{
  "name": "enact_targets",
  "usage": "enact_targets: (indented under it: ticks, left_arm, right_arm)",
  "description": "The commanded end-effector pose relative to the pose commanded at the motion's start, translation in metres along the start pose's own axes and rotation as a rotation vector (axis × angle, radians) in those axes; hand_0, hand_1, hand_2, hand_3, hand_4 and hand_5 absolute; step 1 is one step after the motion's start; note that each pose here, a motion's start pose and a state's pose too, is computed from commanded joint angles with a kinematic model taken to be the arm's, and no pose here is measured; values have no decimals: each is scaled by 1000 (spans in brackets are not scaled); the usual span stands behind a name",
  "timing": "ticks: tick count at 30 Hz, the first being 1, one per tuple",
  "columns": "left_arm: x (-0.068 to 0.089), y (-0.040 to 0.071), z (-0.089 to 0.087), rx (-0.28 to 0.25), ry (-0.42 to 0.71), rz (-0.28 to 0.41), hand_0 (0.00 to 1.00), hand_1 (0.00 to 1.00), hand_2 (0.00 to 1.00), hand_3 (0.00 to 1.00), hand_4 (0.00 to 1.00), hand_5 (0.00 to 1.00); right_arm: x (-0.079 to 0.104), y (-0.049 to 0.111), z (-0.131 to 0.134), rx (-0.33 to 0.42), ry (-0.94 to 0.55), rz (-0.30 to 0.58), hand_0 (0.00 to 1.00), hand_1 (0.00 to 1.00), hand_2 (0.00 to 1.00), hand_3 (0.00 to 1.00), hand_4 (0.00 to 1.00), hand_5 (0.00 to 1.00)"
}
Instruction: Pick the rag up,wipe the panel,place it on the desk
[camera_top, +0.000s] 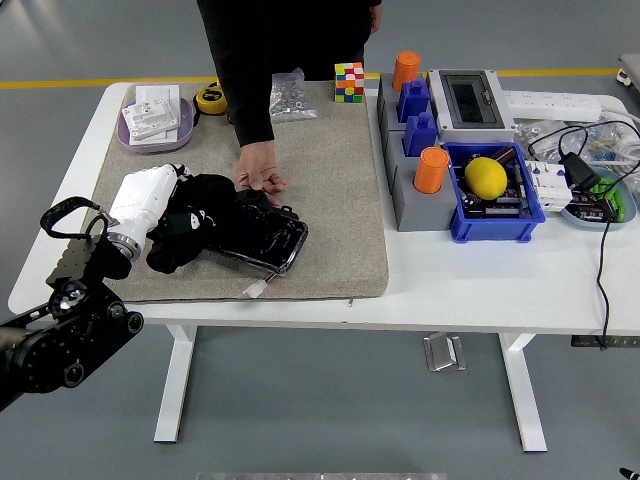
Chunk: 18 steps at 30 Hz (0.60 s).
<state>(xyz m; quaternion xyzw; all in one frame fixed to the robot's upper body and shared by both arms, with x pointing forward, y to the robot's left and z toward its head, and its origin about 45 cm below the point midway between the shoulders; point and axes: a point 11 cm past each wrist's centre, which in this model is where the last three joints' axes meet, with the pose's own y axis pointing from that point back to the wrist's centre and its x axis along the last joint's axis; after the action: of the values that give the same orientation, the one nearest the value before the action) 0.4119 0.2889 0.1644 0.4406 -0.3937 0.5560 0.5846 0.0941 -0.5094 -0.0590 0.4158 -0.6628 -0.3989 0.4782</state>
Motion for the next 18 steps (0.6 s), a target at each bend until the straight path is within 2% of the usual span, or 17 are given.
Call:
enact_targets:
  ticks: [12, 18]
  left_arm:
    - [11, -5, -24, 57, -31, 33, 210, 155, 480, 359, 370, 2]
    - [12, -5, -31, 76, -30, 41, 210, 154, 480, 359, 371, 2]
  right_arm:
    - [0, 0, 0, 0, -1, 1, 702, 578, 649, 581, 998, 536]
    - [0, 0, -1, 3, -3, 1, 702, 579, 649, 581, 998, 538]
